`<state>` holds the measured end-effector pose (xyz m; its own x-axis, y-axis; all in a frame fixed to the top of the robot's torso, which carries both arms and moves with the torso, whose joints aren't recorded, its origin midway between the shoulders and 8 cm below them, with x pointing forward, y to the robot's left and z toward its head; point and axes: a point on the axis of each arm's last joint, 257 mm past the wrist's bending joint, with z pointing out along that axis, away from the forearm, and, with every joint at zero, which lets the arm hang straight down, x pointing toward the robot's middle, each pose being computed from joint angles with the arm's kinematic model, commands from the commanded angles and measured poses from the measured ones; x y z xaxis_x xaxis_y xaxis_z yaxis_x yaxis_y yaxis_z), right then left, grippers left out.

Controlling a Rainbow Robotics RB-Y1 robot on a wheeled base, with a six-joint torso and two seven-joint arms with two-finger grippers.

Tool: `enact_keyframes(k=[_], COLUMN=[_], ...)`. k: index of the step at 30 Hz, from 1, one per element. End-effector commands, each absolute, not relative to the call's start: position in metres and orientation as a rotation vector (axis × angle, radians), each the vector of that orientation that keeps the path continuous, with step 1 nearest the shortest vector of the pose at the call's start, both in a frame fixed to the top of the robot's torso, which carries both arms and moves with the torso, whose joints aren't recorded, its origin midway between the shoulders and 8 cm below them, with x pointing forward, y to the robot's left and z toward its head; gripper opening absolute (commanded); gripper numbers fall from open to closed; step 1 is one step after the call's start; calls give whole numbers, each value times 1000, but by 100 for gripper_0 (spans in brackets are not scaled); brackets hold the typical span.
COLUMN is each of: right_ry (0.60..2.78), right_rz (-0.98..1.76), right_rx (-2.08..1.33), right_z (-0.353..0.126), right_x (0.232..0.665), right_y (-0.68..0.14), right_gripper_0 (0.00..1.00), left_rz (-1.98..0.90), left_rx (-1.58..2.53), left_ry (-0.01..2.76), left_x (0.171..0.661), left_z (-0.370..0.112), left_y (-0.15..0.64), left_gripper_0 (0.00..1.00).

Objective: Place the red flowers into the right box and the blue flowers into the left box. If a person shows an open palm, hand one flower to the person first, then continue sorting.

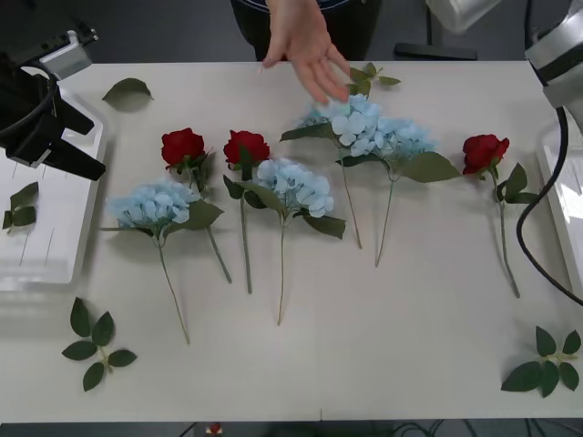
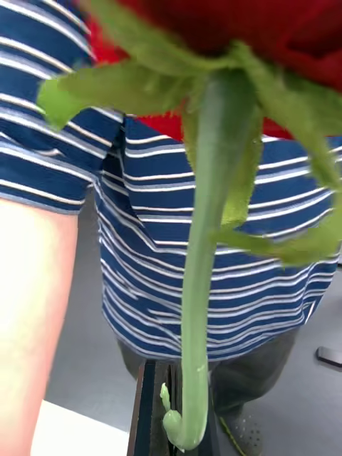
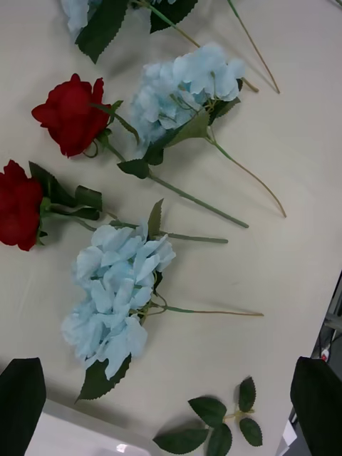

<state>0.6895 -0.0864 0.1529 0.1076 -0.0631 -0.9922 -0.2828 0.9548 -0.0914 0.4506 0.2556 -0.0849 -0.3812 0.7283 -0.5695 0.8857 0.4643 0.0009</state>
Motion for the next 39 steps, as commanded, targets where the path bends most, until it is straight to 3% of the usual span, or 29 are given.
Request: enact_keyframes(k=[1, 25, 26, 27, 30, 31, 39], right_ry=[1393, 1389, 1389, 1389, 1389, 1389, 1389], right_rz=[183, 183, 183, 183, 183, 183, 183], right_rx=[-249, -235, -235, -235, -235, -235, -235], right_z=[198, 197, 197, 197, 197, 197, 197], right_x=[688, 689, 689, 689, 689, 689, 689], right_y=[-73, -73, -73, -73, -73, -73, -73], right_gripper_0=[0, 0, 12, 53, 96, 100, 100], left_rz=[-356, -356, -356, -356, -356, -356, -356], left_rx=[1322, 1322, 1322, 1322, 1322, 1322, 1322], left_ry=[2211, 2211, 2211, 2211, 2211, 2211, 2211], left_x=[452, 452, 452, 452, 452, 452, 452], left_z=[-66, -66, -66, -66, -66, -66, -66], left_y=[267, 267, 267, 267, 267, 267, 267], left_gripper_0=[100, 100, 100, 100, 100, 100, 100])
